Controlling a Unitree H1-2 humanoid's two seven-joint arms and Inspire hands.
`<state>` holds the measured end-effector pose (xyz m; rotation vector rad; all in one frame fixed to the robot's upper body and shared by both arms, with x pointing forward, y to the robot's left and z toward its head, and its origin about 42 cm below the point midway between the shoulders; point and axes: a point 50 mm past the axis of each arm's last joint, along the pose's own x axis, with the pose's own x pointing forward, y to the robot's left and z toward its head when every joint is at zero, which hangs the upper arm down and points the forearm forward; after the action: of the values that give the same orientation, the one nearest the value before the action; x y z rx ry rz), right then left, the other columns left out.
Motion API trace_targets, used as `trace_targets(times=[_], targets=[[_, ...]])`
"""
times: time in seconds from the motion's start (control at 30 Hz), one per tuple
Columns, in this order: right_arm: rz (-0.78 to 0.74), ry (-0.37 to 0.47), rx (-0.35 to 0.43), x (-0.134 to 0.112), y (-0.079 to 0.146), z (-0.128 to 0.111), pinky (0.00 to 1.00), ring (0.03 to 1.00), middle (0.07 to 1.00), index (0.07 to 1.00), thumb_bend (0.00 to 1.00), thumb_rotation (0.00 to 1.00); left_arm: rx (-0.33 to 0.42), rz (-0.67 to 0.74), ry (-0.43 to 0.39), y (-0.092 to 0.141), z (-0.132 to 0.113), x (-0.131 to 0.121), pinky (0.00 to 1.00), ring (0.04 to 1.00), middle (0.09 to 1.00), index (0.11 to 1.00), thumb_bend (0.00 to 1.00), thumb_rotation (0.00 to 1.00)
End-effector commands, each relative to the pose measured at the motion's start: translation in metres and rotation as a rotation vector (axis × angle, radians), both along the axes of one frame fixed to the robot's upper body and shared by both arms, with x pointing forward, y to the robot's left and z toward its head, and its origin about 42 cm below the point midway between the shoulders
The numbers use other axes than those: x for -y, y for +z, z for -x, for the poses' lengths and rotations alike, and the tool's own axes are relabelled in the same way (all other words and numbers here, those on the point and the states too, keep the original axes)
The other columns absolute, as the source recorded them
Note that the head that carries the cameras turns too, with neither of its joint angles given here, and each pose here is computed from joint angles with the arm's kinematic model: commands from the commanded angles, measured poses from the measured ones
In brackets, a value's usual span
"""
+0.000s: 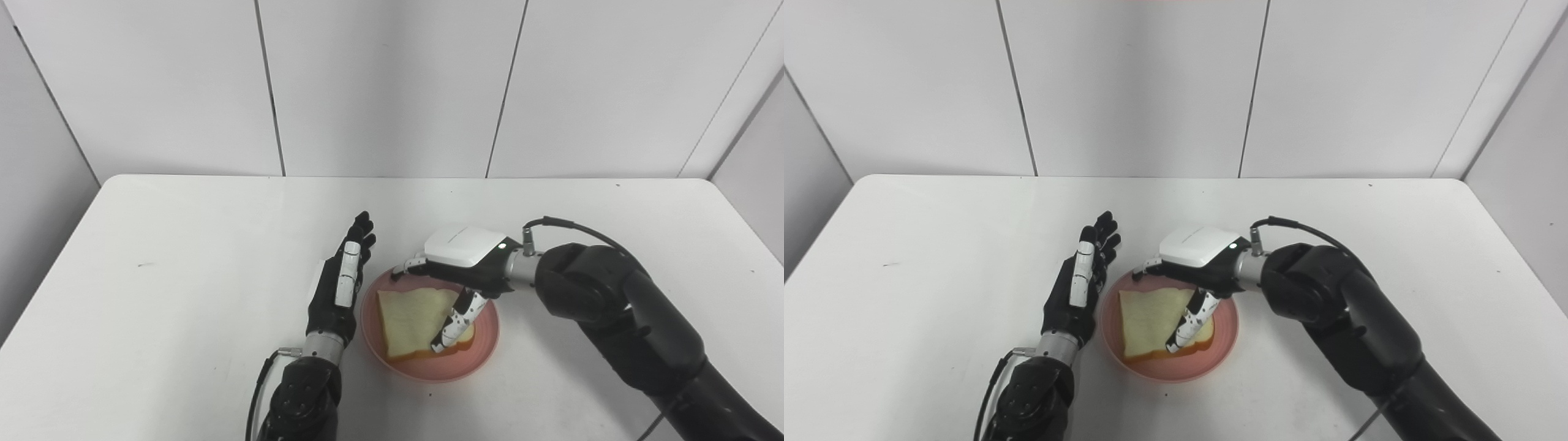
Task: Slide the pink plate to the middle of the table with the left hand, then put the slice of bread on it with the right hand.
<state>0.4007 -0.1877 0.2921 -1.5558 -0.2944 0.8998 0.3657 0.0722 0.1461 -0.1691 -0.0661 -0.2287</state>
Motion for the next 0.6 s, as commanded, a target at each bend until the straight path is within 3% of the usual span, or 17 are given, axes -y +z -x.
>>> trace_targets(times=[0.0,0.1,0.27,0.4,0.57], targets=[[-0.041,-0.024,0.054,0.007,0.031,-0.001,0.86,0.873,0.874,0.858,1.0,0.54,0.056,0.029,-0.013,0.018,-0.003,0.008,1.0,0.959,0.961,0.914,0.74,1.0],[-0.078,-0.052,0.044,0.014,0.035,0.001,0.87,0.887,0.885,0.874,1.0,0.54,0.06,0.022,-0.01,0.017,-0.003,0.007,1.0,0.958,0.96,0.915,0.74,1.0],[-0.318,-0.116,0.04,0.047,0.032,0.009,0.79,0.891,0.901,0.898,0.99,0.59,0.054,0.01,-0.006,0.014,-0.001,0.002,1.0,0.968,0.973,0.927,0.75,1.0],[-0.566,-0.184,0.013,0.072,0.014,0.014,0.71,0.894,0.937,0.919,0.87,0.63,0.056,0.01,0.005,0.01,-0.001,-0.003,1.0,0.983,0.983,0.933,0.75,1.0],[-0.868,-0.291,-0.003,0.083,-0.025,0.021,0.76,0.906,0.965,0.962,0.8,0.73,0.059,0.022,0.011,0.006,-0.001,-0.01,1.0,0.991,0.989,0.94,0.74,1.0]])
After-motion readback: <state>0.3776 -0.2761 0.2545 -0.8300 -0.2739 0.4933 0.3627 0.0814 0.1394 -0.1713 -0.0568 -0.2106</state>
